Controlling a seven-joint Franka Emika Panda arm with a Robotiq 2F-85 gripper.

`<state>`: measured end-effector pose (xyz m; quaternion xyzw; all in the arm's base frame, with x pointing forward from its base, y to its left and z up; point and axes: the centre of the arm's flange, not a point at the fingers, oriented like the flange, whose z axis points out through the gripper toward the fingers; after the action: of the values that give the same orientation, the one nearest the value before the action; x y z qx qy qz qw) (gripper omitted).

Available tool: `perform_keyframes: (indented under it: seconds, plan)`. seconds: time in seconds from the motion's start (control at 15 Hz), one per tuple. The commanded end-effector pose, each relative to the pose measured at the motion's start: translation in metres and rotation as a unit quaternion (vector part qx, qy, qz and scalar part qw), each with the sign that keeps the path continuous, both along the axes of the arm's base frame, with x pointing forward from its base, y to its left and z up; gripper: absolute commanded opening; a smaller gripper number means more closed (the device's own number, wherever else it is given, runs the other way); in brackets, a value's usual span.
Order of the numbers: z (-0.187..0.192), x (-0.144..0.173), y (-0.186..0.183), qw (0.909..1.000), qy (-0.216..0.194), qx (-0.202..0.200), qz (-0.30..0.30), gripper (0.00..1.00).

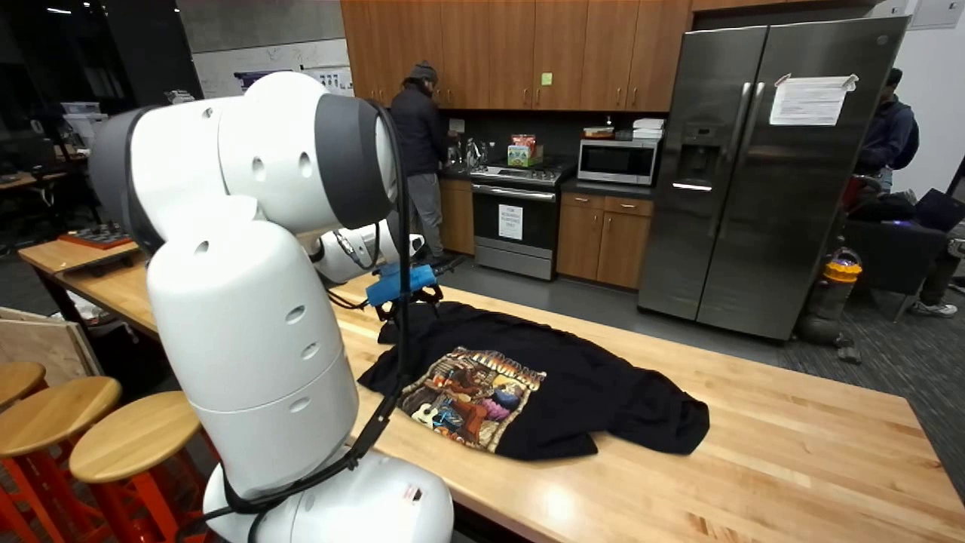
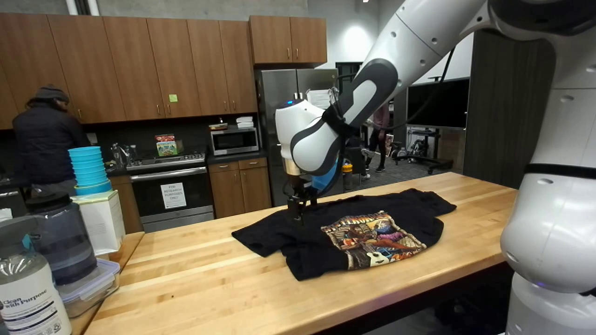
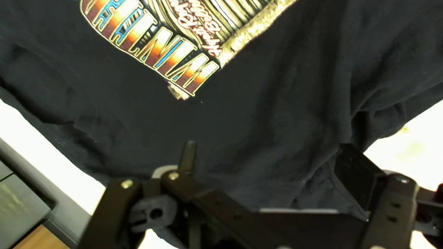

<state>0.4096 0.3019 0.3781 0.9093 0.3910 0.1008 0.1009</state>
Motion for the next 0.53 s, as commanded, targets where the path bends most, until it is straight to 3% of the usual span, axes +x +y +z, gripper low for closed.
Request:
perform_keyframes:
  seconds: [0.0,0.47]
  plan:
    - [0.017,0.0,0.004,0.9998,-0.005,0.014,-0.013,1.0]
    - [0.025,0.003,0.02,0.9996,0.006,0.003,-0.028,1.0]
